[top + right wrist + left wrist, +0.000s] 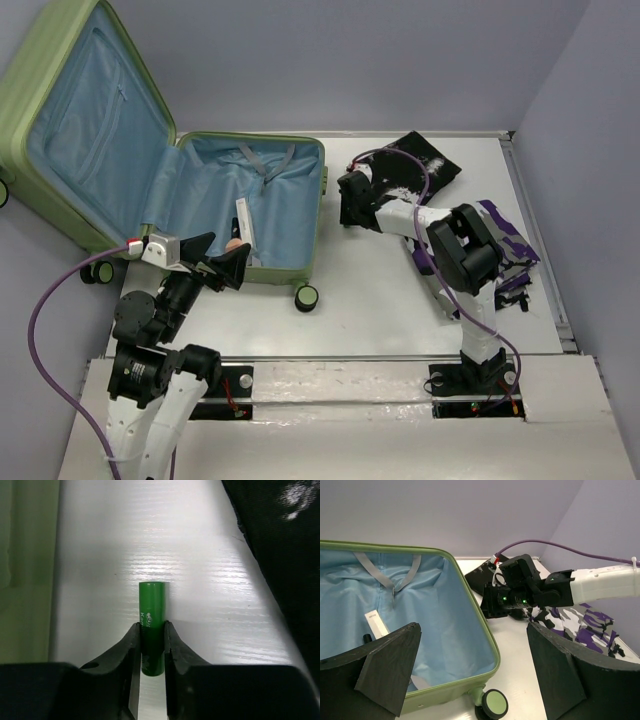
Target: Pack the luggage
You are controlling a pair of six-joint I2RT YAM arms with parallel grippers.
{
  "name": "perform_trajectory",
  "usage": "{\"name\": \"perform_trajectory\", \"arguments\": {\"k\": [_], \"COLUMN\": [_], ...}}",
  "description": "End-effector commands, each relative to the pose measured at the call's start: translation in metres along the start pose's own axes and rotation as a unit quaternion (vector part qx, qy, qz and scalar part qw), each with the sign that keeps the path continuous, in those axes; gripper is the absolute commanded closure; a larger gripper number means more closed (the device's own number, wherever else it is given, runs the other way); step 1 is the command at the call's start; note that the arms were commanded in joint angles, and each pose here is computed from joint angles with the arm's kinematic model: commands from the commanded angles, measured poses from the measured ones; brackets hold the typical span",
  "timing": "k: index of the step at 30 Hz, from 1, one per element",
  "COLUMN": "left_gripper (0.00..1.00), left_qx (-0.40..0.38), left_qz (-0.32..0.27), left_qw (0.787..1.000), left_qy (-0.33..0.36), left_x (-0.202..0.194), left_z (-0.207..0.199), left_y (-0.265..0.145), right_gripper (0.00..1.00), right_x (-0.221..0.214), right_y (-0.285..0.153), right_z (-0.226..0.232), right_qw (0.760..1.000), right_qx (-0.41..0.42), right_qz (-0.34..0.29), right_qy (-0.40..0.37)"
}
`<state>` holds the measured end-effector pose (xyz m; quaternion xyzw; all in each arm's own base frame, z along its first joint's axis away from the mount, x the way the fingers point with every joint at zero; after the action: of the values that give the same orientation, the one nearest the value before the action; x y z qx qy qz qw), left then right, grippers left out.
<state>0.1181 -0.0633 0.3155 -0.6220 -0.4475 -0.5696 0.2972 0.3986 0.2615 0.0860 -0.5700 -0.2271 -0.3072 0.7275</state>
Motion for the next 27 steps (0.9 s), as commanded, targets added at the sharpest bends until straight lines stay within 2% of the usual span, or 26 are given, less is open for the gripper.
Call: {"name": "perform_trajectory", "arguments": {"k": [1,3,6,8,10,12,14,17,21,22,23,25,26,27], "left_gripper": [0.01,0.01,0.01,0.01,0.01,0.01,0.01,0.01,0.01,0.01,0.01,0.01,0.01,0.01], "left_qx": [-0.009,-0.007,-0.001,0.002,0.004,0.008,0.013,0.019,0.01,0.009,0.003,-0.007,-0.025,-0.037], "left_qz": [-0.012,-0.011,-0.009,-0.009,-0.004,0.002,0.005,0.009,0.022,0.028,0.031,0.04,0.049,0.052], "left_qw": [1.0,1.0,1.0,1.0,1.0,1.0,1.0,1.0,1.0,0.999,0.999,0.999,0.998,0.997], "left_qy": [0.004,0.003,0.003,0.002,0.001,-0.002,-0.004,-0.007,-0.012,-0.013,-0.015,-0.022,-0.035,-0.043], "left_x": [0.004,0.003,0.003,0.003,0.001,-0.001,-0.002,-0.003,-0.006,-0.008,-0.008,-0.007,-0.008,-0.006], "left_z": [-0.001,-0.001,0.001,0.001,0.002,0.003,0.004,0.006,0.005,0.005,0.004,0.002,-0.003,-0.005], "left_y": [0.004,0.005,0.006,0.006,0.008,0.01,0.011,0.013,0.019,0.021,0.022,0.026,0.027,0.03], "right_gripper": [0.9,0.93,0.93,0.93,0.93,0.93,0.93,0.93,0.91,0.83,0.57,0.4,0.24,0.2], "right_x": [-0.017,-0.012,0.018,0.026,0.045,0.052,0.06,0.064,0.05,0.066,0.065,0.065,0.072,0.076], "right_y": [-0.01,-0.02,-0.069,-0.092,-0.13,-0.151,-0.177,-0.191,-0.175,-0.18,-0.179,-0.174,-0.179,-0.181], "right_z": [-0.027,-0.028,-0.024,-0.025,-0.016,-0.009,0.016,0.05,0.123,0.139,0.149,0.159,0.158,0.155], "right_qw": [0.996,0.997,0.998,0.998,0.995,0.991,0.983,0.974,0.962,0.954,0.949,0.946,0.947,0.951], "right_qx": [-0.077,-0.074,-0.034,-0.016,0.031,0.068,0.13,0.189,0.263,0.284,0.307,0.319,0.314,0.299], "right_qz": [0.029,0.013,-0.046,-0.062,-0.097,-0.116,-0.127,-0.122,-0.076,-0.089,-0.067,-0.051,-0.063,-0.079], "right_qy": [-0.033,-0.029,-0.011,-0.011,-0.001,0.001,0.002,-0.004,-0.025,-0.018,-0.018,-0.02,-0.017,-0.016]}}
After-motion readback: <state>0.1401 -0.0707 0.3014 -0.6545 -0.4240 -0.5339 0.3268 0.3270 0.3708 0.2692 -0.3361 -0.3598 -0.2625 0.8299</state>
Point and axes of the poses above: each gripper's point midway between its finger pads, its own y axis out along the fingers, its own z axis along the line the jaws close on, x = y × z, the point moved 8 cm from there along -y, back along the fingers, and after that the axes turned 7 degrees about y, right-handed, at the moved point
